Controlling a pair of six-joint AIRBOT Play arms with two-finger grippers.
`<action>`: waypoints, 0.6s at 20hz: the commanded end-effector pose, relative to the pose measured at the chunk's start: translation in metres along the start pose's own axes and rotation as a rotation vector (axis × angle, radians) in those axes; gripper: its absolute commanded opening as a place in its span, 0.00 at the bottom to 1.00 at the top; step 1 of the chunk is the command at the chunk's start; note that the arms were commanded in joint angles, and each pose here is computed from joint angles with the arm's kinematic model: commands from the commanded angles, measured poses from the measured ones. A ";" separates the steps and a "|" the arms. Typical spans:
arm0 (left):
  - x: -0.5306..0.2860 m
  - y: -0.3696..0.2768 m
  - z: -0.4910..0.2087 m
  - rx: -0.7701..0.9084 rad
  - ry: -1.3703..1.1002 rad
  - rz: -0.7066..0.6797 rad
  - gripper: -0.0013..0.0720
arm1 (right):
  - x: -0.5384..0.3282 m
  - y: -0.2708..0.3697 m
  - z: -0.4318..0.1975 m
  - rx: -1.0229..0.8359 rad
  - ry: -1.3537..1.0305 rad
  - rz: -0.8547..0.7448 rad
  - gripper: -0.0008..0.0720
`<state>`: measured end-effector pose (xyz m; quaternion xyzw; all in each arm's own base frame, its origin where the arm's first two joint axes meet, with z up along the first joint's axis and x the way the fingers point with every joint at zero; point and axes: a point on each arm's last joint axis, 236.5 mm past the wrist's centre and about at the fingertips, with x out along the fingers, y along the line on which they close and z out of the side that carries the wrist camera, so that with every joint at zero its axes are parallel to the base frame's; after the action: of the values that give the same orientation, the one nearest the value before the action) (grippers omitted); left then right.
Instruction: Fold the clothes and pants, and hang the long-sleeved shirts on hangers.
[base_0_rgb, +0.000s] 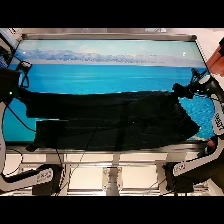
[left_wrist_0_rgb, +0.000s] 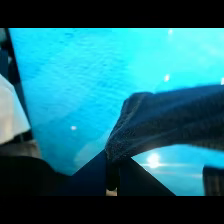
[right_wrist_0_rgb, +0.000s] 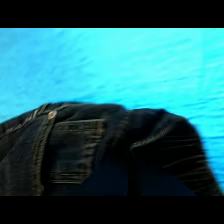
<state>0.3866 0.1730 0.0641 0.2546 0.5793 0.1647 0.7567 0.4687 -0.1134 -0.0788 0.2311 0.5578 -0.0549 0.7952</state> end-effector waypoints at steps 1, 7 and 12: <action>0.006 0.014 0.002 -0.190 -0.025 -0.021 0.05 | -0.015 -0.010 0.013 0.036 -0.019 0.000 0.05; 0.010 0.031 0.008 -0.325 -0.071 -0.046 0.05 | -0.036 -0.025 0.038 0.082 -0.083 -0.030 0.05; 0.039 0.022 0.006 -0.470 -0.011 -0.164 0.06 | -0.058 -0.057 0.050 0.155 -0.107 -0.109 0.04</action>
<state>0.3973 0.2105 0.0609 0.0835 0.5385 0.2339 0.8052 0.4756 -0.1757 -0.0356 0.2576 0.5231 -0.1247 0.8028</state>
